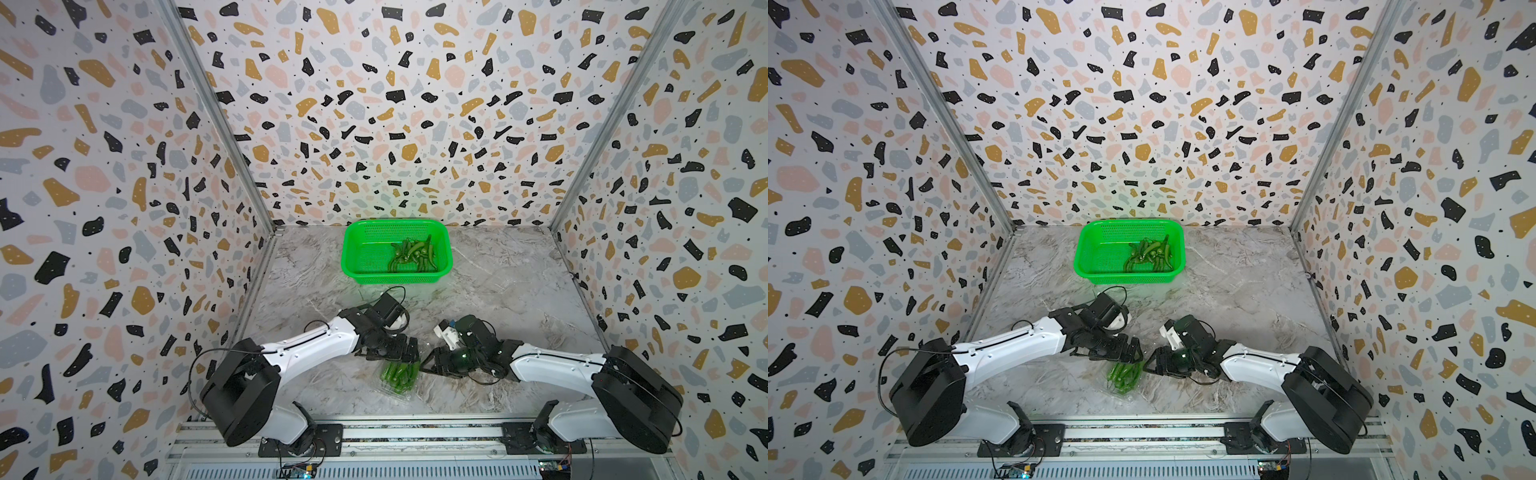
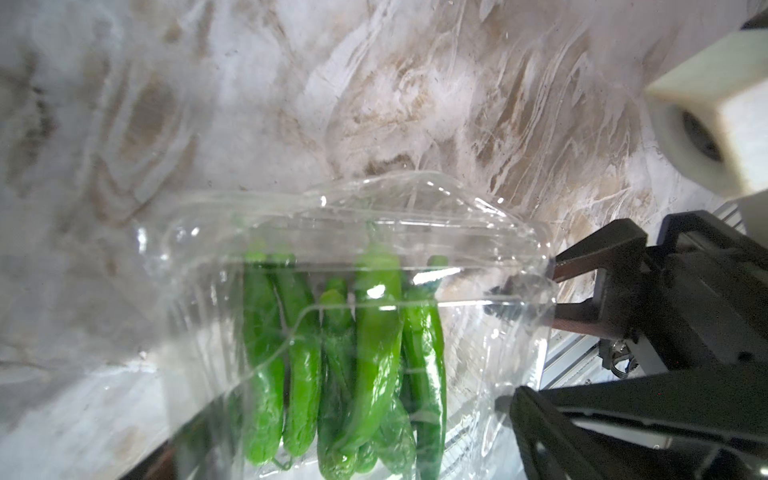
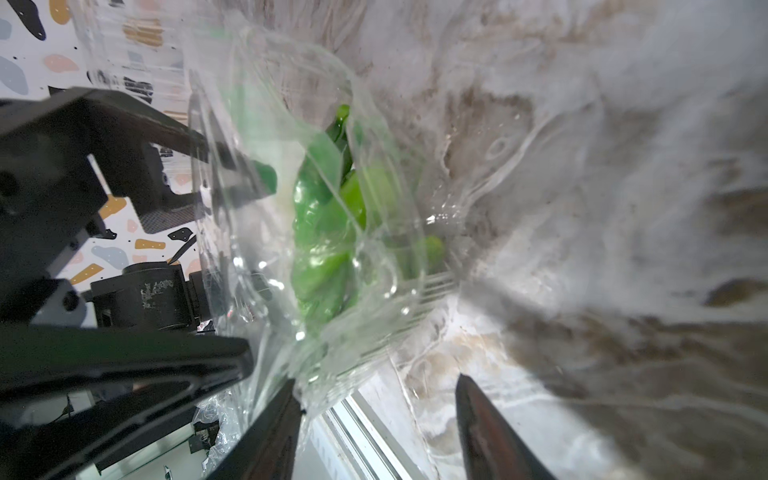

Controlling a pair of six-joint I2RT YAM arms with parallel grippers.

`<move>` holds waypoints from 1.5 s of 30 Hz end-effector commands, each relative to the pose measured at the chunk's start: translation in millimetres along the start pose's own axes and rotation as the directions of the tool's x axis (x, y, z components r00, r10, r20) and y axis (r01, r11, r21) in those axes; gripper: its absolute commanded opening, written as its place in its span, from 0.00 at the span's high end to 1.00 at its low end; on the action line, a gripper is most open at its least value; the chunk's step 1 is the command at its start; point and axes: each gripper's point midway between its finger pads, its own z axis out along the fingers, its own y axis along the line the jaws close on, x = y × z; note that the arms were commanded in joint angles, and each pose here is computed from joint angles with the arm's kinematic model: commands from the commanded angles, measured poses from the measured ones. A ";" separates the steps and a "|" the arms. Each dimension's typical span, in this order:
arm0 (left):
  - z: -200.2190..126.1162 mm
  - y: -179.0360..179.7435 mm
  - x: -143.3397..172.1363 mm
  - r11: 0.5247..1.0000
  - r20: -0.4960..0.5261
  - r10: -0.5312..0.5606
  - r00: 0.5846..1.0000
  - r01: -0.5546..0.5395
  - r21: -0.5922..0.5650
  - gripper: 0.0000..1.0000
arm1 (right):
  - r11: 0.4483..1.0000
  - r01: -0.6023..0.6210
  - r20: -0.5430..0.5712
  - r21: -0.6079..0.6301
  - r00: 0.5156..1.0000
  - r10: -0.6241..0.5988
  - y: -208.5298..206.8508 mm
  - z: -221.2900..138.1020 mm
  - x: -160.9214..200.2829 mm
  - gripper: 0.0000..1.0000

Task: Take small green peppers out of containers
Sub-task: Open the packing box at the center of the board.

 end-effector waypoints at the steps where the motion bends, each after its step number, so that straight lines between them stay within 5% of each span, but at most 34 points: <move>1: -3.5 -29.7 0.7 0.990 0.007 0.042 0.999 -0.043 0.137 0.01 | 0.985 0.094 0.114 -0.147 0.990 -0.077 44.2 -9.5 -22.8 0.38; 9: -5.4 -40.4 0.4 0.979 0.014 0.027 1.000 -0.029 0.203 0.01 | 0.966 0.148 0.141 -0.210 0.983 -0.120 59.6 -15.6 -22.5 0.31; 17: -10.5 -44.9 -3.0 0.977 0.026 0.035 0.999 -0.040 0.211 0.00 | 0.991 0.067 0.141 -0.114 0.989 -0.051 31.7 -11.4 -20.6 0.31; 23: -11.9 -41.0 -1.4 0.981 0.025 0.030 0.999 -0.034 0.189 0.00 | 0.998 -0.031 0.130 0.052 0.991 0.024 -5.6 -9.7 -19.5 0.47; 32: -10.9 -30.0 -1.4 0.990 0.042 0.018 0.999 -0.023 0.137 0.00 | 0.997 -0.066 0.159 0.027 0.986 0.060 -17.0 -21.5 -17.6 0.65; 45: -11.4 -30.5 -5.6 0.990 0.065 0.029 0.997 -0.037 0.135 0.00 | 0.999 0.014 0.047 -0.036 0.999 -0.012 1.6 2.3 -14.6 0.70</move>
